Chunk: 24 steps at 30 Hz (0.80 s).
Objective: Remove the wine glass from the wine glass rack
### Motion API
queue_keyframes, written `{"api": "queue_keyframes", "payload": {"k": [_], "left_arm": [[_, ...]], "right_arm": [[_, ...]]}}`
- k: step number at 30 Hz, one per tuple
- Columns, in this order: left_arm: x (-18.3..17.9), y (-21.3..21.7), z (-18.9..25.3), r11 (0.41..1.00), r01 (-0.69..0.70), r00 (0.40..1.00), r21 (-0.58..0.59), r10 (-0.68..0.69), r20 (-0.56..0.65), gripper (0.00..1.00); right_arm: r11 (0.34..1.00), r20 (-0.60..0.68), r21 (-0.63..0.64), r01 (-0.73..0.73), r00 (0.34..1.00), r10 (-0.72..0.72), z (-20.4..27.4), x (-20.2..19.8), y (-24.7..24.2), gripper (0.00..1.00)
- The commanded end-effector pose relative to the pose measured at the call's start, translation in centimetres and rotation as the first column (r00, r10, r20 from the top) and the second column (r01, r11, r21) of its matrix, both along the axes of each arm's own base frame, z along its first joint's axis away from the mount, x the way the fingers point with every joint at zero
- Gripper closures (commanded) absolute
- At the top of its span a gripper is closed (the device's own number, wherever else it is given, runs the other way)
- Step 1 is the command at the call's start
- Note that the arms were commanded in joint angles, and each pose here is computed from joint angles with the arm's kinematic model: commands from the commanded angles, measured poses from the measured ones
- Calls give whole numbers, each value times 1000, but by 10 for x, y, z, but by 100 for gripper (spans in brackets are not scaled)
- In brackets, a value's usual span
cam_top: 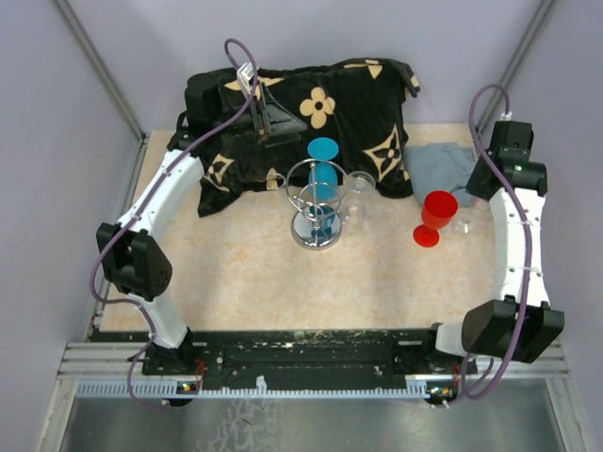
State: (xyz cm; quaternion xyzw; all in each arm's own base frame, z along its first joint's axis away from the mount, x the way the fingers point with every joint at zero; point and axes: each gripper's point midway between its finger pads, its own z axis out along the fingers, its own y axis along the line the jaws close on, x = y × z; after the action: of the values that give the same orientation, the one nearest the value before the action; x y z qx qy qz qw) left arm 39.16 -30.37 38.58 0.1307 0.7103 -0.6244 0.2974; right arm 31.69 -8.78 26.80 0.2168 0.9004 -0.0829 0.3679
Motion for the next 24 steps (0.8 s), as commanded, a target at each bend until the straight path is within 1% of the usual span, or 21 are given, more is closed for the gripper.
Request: {"api": "queue_keyframes", "payload": {"k": [1, 6, 10, 14, 20, 24], "left_arm": [[-13, 8, 22, 999, 14, 997, -29, -11, 75, 0], [-15, 10, 19, 999, 10, 998, -31, -7, 67, 0], [-16, 11, 21, 999, 7, 998, -32, -5, 69, 0], [-17, 12, 19, 1000, 7, 998, -28, -5, 63, 0], [-19, 12, 18, 1000, 8, 998, -25, -7, 58, 0], [-21, 13, 16, 1000, 9, 998, -23, -8, 57, 0]], "right_arm": [[1000, 63, -3, 16, 998, -16, -6, 15, -5, 100], [1000, -9, 9, 18, 1000, -18, -37, 16, -6, 100], [999, -58, 16, 28, 998, -27, -51, 14, -7, 100], [999, -101, 14, 35, 994, -33, -60, 13, -8, 100], [998, -148, 46, 44, 988, -37, -70, 14, -8, 100], [998, -151, 56, 41, 988, -32, -69, 16, -6, 100]]}}
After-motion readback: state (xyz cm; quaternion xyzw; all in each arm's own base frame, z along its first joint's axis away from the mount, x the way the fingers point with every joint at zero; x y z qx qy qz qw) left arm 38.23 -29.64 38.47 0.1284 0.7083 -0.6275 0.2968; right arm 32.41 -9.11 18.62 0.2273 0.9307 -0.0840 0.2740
